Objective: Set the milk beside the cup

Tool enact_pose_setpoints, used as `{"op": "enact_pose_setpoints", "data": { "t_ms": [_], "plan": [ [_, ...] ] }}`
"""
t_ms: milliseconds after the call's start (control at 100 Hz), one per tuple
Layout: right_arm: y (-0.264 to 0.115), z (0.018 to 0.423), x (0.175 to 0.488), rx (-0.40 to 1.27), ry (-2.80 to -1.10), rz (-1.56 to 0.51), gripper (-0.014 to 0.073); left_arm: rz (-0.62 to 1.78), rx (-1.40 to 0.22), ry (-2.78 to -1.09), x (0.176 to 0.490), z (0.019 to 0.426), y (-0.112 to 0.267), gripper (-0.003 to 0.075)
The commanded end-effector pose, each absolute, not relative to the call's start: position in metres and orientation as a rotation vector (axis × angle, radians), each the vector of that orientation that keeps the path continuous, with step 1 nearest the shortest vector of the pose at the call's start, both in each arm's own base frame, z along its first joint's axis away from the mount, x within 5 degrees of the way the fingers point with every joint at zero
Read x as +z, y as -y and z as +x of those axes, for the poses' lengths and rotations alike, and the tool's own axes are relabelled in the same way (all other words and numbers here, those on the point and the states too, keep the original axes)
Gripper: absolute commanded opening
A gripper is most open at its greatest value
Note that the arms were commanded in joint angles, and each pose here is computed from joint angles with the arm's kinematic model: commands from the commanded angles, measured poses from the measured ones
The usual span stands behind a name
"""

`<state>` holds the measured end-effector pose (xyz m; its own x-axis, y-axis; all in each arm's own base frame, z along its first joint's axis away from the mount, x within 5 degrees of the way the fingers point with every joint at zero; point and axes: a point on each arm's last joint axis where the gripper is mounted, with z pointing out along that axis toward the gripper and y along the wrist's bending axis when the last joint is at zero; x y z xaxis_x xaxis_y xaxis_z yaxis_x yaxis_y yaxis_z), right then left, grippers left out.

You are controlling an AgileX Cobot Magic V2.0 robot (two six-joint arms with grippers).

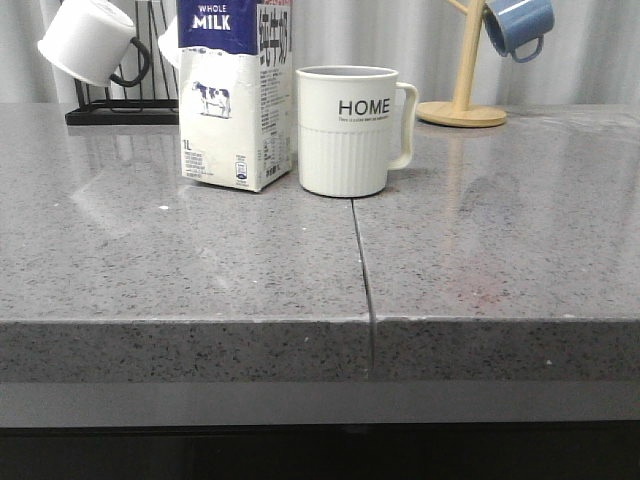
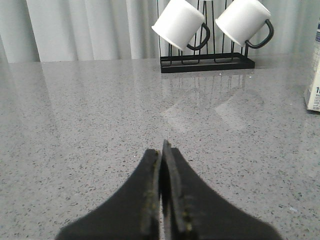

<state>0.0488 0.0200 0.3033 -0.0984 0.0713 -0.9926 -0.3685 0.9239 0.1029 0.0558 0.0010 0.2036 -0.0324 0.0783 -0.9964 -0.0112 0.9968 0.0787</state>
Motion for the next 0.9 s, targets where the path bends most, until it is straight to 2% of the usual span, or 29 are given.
{"op": "enact_pose_setpoints", "data": {
  "t_ms": [0, 890],
  "plan": [
    [-0.0199, 0.0483, 0.3176, 0.385, -1.542, -0.224, -0.0016, 0.056, 0.075, -1.545, 0.1965, 0.0555, -0.0007, -0.002],
    [-0.0198, 0.0496, 0.3148, 0.376, -1.543, -0.219, -0.0016, 0.056, 0.075, -1.545, 0.1965, 0.0555, -0.0007, -0.002]
  ]
}}
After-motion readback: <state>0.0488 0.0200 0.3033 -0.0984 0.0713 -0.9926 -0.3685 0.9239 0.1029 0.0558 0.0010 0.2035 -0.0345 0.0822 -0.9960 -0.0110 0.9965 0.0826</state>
